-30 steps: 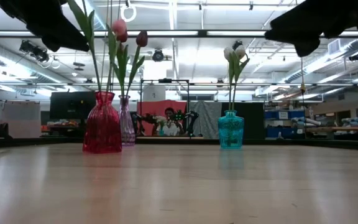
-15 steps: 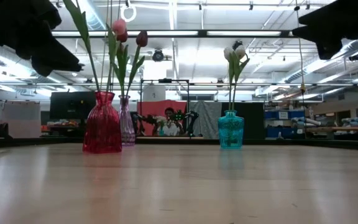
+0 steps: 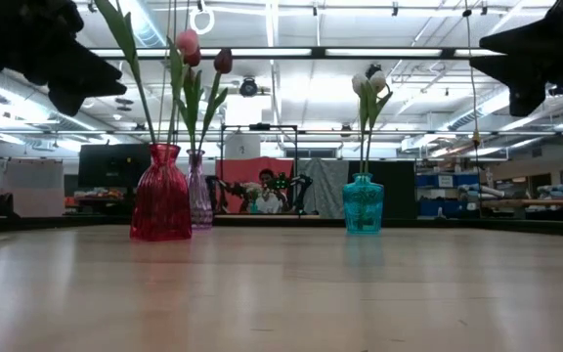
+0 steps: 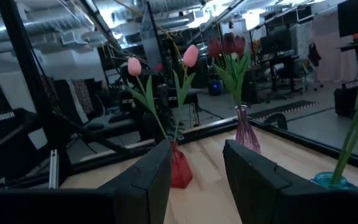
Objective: Sort flowers into vase by color
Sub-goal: Return to Home Position
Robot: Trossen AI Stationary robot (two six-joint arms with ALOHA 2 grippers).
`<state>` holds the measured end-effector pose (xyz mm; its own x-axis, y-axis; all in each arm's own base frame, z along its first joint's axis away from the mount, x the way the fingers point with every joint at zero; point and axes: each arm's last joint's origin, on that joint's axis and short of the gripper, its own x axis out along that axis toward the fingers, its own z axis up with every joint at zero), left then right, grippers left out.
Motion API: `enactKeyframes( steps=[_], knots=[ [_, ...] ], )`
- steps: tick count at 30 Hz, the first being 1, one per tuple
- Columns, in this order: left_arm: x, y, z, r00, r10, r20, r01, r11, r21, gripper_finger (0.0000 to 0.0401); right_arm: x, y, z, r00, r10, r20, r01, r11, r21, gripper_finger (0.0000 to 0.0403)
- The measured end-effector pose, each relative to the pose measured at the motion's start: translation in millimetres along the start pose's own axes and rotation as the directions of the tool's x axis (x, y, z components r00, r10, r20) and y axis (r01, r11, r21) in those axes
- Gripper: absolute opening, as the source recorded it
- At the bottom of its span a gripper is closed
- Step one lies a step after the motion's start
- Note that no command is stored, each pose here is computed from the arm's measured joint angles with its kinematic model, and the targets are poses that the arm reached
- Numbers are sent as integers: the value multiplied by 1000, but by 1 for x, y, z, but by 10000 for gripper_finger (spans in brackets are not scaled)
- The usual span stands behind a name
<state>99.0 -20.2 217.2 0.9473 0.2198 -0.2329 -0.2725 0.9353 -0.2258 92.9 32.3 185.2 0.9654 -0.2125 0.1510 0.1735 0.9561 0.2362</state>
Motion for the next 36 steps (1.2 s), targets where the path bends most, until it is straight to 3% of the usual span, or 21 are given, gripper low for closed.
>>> enactKeyframes(
  steps=[9, 19, 24, 29, 36],
  knots=[
    [10, 6, -34, 997, -50, 66, 53, 998, -36, 154, -7, -3, 9, 997, 25, 71, -23, 1000, -21, 158],
    [13, 3, -53, 976, -141, 163, 145, 989, -11, 154, -10, 0, 13, 994, 64, 90, -54, 993, -103, 158],
    [11, 0, -54, 974, -163, 157, 154, 986, 66, 154, -10, 0, 14, 993, 57, 100, -45, 992, -116, 158],
    [10, 1, -54, 979, -99, 175, 69, 983, 171, 154, -9, -2, 13, 994, 53, 99, -43, 994, -101, 158],
    [8, -2, -52, 972, -124, 198, 76, 969, 234, 154, -5, -4, 19, 973, 162, 165, -118, 962, -247, 158]
  ],
)
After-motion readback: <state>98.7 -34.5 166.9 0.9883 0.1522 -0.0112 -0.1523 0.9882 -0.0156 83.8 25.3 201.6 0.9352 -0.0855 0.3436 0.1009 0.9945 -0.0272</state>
